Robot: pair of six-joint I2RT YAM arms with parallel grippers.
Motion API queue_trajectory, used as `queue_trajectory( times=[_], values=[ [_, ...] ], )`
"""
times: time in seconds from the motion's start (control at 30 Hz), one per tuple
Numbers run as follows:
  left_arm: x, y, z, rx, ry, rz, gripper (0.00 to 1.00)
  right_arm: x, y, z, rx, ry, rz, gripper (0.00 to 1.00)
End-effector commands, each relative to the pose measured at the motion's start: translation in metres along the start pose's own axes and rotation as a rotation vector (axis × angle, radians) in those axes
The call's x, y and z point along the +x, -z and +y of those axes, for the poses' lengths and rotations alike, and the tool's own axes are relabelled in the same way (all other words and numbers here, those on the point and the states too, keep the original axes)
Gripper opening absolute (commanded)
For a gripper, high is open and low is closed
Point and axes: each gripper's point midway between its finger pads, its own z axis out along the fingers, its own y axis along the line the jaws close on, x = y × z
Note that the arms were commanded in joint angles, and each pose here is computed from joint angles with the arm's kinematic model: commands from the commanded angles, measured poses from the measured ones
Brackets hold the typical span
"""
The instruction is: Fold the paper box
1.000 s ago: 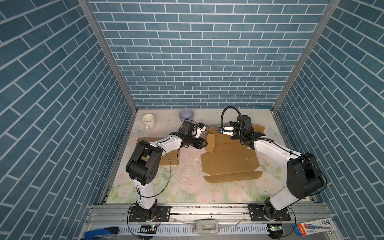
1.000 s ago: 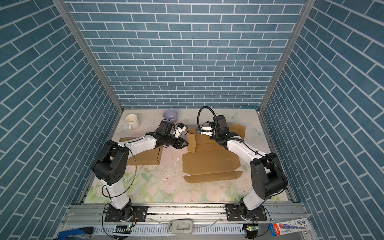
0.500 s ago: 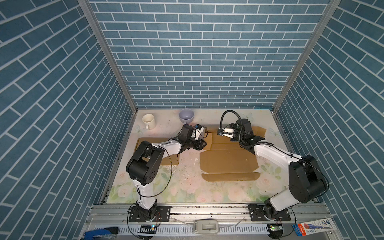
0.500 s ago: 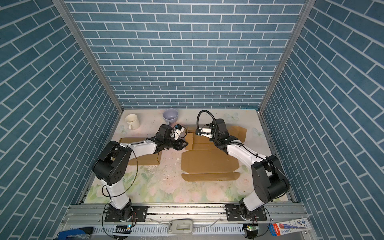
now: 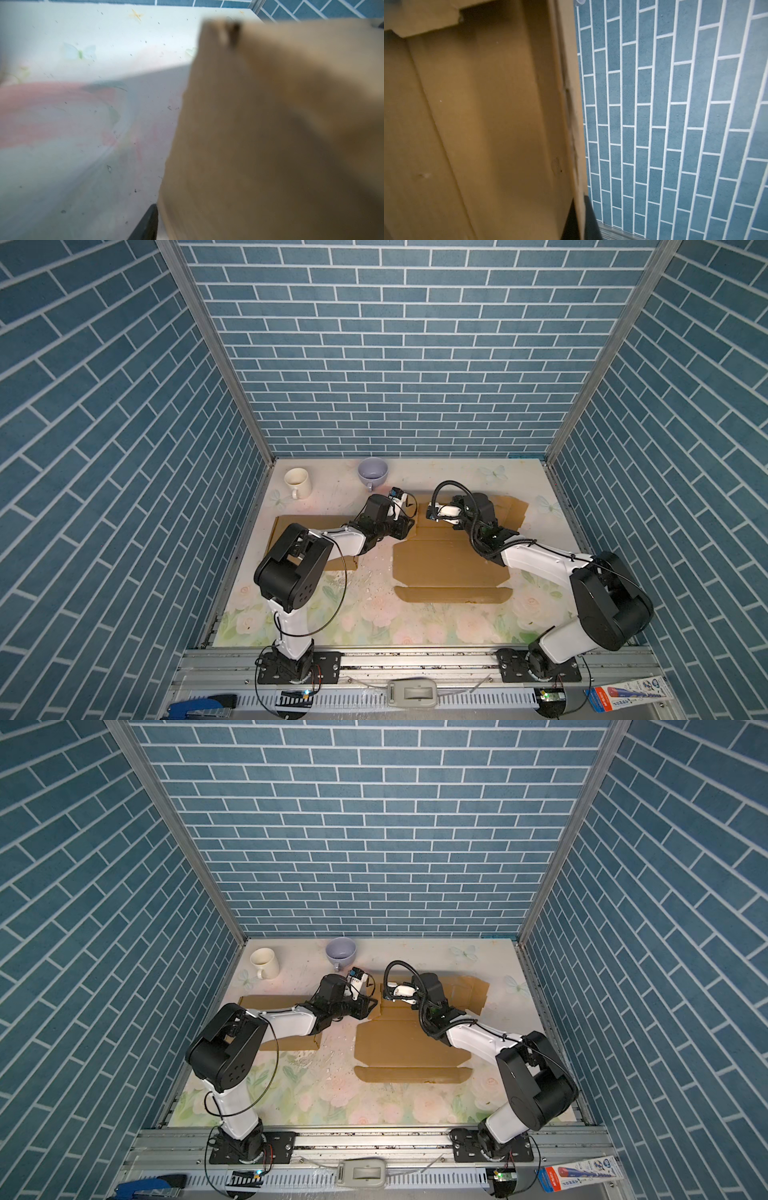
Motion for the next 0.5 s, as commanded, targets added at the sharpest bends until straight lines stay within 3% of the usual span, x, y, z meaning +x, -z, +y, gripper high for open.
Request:
queue_trajectory(
  times=[0.0,0.33,0.47],
  values=[
    [-0.013,0.000,0.008,-0.065,0.006,-0.068,0.44,0.000,0.002,0.016,-0.009,0.049,0.011,0.00],
    [-0.014,-0.002,0.011,-0.196,0.001,-0.127,0.37,-0.020,0.008,0.047,0.008,0.121,0.027,0.00],
    [-0.015,0.001,0.016,-0.256,0.015,-0.159,0.27,-0.025,0.008,0.048,0.029,0.127,0.034,0.00]
  ],
)
